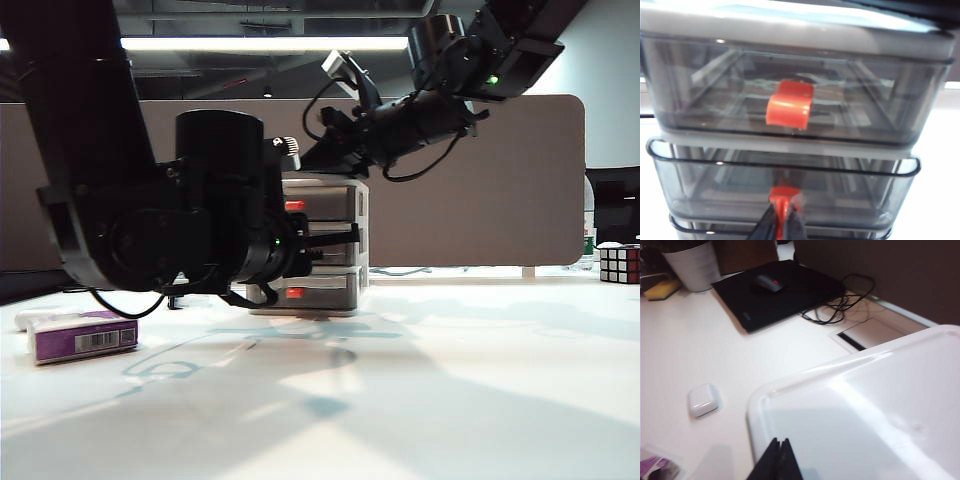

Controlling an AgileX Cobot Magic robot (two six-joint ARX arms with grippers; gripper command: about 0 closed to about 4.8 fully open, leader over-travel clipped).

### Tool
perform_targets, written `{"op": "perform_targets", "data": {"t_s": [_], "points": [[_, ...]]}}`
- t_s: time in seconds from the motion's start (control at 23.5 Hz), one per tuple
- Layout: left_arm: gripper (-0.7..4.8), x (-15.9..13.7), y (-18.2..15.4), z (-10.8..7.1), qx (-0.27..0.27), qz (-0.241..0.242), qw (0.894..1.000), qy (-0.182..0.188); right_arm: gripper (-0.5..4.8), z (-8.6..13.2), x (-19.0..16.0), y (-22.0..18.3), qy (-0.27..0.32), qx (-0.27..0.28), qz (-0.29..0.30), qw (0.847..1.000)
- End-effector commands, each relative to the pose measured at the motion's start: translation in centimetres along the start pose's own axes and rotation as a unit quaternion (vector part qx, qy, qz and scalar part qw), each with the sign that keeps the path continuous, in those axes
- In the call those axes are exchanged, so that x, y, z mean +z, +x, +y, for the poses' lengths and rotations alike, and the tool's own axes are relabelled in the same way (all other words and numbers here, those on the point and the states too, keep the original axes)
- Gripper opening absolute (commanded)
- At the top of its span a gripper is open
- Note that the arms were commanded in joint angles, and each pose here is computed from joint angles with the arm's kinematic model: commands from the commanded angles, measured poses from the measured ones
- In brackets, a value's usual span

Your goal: Open the second layer of the drawer on the table, pick up a pack of napkins on the table and put it in, and finally close the drawer.

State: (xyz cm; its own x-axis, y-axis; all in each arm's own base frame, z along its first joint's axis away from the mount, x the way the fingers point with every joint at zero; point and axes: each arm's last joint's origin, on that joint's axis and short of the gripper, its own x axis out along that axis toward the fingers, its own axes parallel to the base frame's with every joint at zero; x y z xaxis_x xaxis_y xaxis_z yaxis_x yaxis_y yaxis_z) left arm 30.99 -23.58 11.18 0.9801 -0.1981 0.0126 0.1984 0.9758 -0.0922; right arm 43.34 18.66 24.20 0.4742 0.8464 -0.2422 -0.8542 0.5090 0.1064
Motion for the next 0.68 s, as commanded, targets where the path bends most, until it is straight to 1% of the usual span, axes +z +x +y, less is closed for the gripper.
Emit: {"op": "perform_targets", "data": {"t_s": [0.04, 0.17, 0.34, 0.6, 0.68], "points": [[-0.06, 0.3, -0.3, 0.2, 0.002, -0.008, 1.0, -0.005, -0.05, 1.6, -0.3, 0.6, -0.007, 0.032, 0.026, 0.999], [-0.06, 0.5, -0.4, 0.0, -0.001, -0.01, 1.0, -0.006, -0.05, 2.3, 0.7, 0.2, -0.015, 0.037, 0.022, 0.999], [-0.06, 1.0, -0.6, 0.0, -0.002, -0.016, 1.0, -0.008, -0.05, 3.2, 1.6, -0.6, -0.026, 0.037, 0.035, 0.998], [-0.06, 1.9, -1.1, 0.3, -0.002, -0.023, 1.0, -0.009, -0.05, 3.1, 1.1, -0.7, -0.029, 0.002, 0.062, 0.998], [-0.06, 2.0, -1.3, 0.3, -0.002, -0.023, 1.0, -0.009, -0.05, 3.1, 0.8, -0.7, -0.024, 0.001, 0.073, 0.997]]}}
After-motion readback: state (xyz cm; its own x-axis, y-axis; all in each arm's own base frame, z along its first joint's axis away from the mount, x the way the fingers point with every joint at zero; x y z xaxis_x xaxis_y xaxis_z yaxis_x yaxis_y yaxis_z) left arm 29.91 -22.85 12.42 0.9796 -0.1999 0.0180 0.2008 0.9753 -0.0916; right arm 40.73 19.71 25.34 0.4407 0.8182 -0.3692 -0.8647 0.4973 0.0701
